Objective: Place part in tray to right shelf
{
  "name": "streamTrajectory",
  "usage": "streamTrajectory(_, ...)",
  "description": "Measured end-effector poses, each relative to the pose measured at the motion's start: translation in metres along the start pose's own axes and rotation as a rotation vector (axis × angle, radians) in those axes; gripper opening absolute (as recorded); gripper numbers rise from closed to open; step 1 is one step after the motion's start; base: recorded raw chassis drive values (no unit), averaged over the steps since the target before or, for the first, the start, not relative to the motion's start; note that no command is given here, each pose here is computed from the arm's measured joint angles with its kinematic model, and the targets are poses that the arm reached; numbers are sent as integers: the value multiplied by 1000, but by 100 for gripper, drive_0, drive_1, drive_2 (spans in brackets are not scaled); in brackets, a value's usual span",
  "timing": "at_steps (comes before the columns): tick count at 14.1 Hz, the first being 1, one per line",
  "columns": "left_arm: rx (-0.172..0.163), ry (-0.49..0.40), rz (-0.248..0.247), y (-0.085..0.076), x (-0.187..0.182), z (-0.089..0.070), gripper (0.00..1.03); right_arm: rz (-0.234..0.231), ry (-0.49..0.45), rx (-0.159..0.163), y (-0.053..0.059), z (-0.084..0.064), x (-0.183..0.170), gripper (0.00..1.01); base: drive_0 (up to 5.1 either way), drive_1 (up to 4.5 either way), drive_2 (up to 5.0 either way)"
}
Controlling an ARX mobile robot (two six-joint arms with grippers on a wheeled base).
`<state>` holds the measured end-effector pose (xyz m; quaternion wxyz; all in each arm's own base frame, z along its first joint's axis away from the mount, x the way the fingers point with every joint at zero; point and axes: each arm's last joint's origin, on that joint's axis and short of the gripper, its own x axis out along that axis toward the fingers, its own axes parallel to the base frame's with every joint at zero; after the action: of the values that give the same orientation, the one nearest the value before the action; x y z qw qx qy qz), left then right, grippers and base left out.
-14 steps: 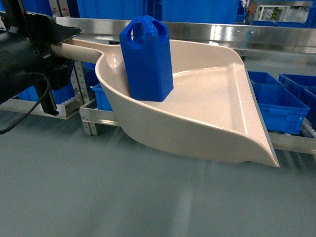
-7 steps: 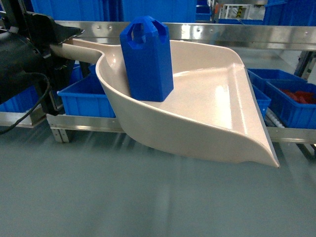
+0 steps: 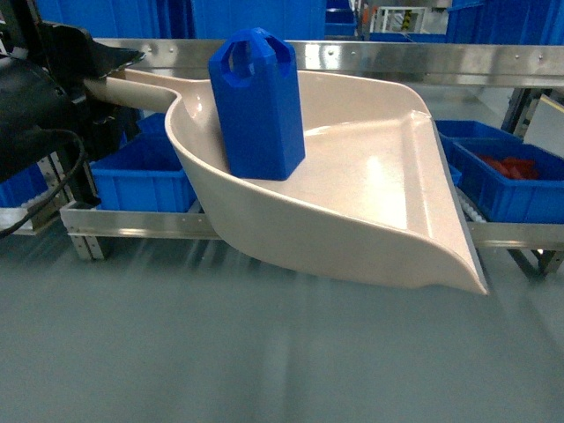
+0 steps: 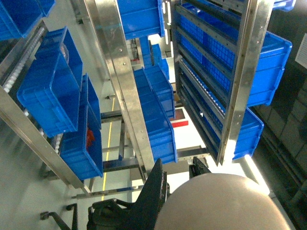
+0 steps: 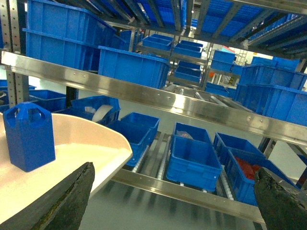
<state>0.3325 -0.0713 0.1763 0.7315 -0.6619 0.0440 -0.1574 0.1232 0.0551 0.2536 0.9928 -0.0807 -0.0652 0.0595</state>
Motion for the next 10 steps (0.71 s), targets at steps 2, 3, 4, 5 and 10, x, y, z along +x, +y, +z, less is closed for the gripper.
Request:
streamTrajectory(2, 1, -6, 0, 0, 0, 0, 12, 0, 0, -1, 0, 0, 0, 98, 0, 0, 0)
streamTrajectory(3, 0, -3, 0, 0, 0, 0, 12, 0, -1, 0, 0, 0, 0, 98, 0, 0, 0)
streamTrajectory(4, 0, 1, -1, 0, 0, -1, 12, 0, -1, 0, 0, 0, 0, 98, 0, 0, 0)
streamTrajectory(5, 0, 0, -6, -1, 0, -1, 12, 0, -2, 1, 0, 0, 0, 98, 0, 0, 0)
streamTrajectory(10, 0, 0, -1, 0, 0, -1, 12, 1, 0, 2, 0, 0, 0, 98, 0, 0, 0)
